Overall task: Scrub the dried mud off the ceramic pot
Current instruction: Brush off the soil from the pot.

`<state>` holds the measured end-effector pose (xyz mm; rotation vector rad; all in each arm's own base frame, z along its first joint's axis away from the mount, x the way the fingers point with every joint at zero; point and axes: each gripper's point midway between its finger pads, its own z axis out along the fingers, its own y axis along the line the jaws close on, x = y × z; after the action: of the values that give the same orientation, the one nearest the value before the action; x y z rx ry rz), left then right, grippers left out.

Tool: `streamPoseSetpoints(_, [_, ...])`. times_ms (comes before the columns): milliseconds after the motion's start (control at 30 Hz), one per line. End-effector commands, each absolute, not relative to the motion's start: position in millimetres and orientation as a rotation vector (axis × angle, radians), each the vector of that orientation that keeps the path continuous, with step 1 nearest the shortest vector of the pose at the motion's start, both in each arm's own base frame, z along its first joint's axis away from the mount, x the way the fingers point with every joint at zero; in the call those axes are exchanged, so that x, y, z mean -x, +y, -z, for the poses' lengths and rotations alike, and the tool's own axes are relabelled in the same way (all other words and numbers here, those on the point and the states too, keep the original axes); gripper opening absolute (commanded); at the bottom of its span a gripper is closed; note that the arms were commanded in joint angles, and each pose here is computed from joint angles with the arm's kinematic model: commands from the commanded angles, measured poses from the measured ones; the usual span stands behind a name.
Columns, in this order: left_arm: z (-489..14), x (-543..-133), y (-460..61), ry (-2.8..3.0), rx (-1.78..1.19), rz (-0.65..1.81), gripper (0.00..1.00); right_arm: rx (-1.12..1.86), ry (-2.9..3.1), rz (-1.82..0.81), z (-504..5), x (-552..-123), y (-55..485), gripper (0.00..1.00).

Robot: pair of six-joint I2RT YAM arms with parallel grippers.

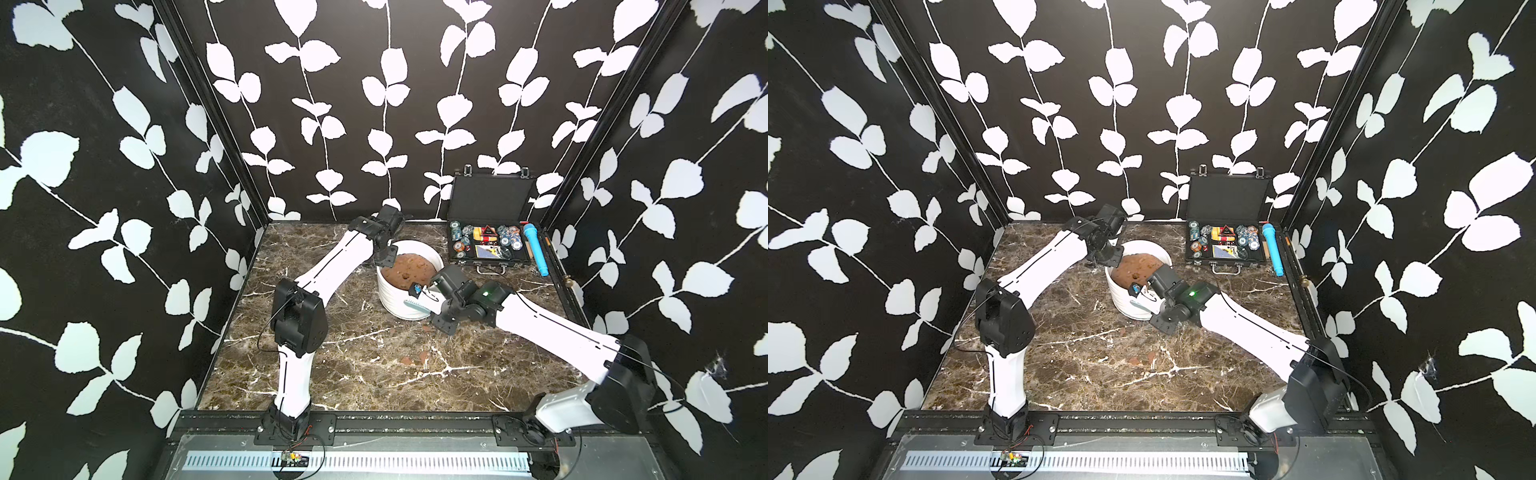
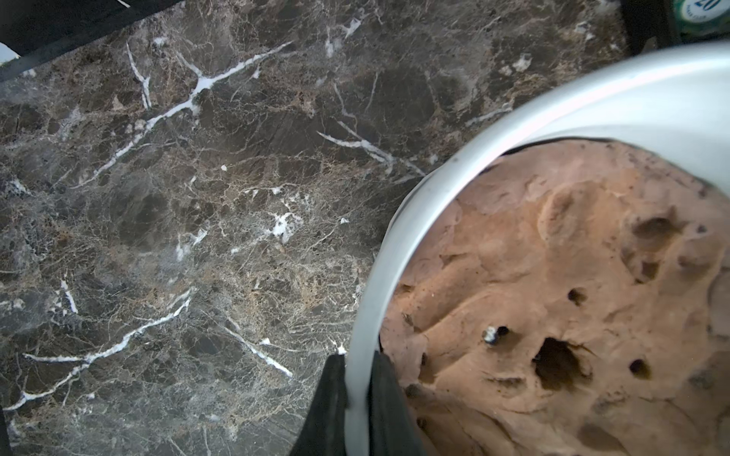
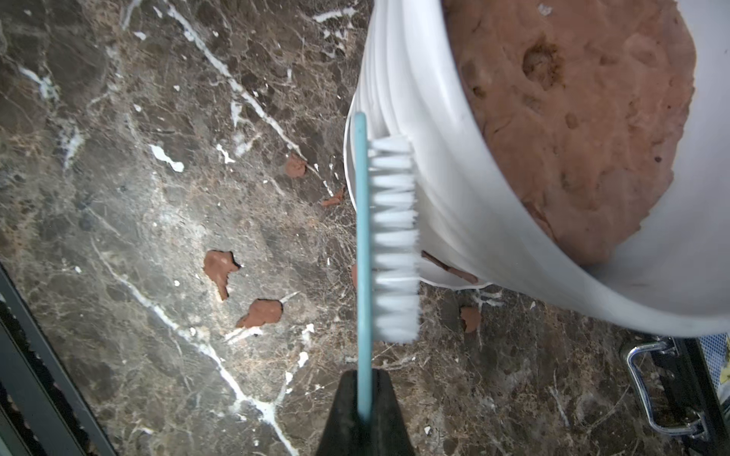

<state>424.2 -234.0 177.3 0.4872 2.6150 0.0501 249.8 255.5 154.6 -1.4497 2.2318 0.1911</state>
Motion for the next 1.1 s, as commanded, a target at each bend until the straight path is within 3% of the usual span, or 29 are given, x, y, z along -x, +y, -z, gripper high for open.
streamPoseSetpoints(0, [-155,-424,-235,2.639,-0.579,-0.072,0.0,1.487,2.166,-0.176,-157,-265,256,0.0])
streamPoseSetpoints(267, [-149,-421,-243,2.632,-0.668,-0.02,0.0,1.575,2.171,-0.117,-132,-280,245,0.0])
streamPoseSetpoints(567, [-157,-434,-243,2.599,-0.706,-0.023,0.0,1.631,2.138,-0.231,-114,-236,234,0.0])
streamPoseSetpoints(1067, [-159,-453,-248,2.436,-1.114,-0.102,0.0,1.612,2.069,-0.217,-149,-231,229,0.0])
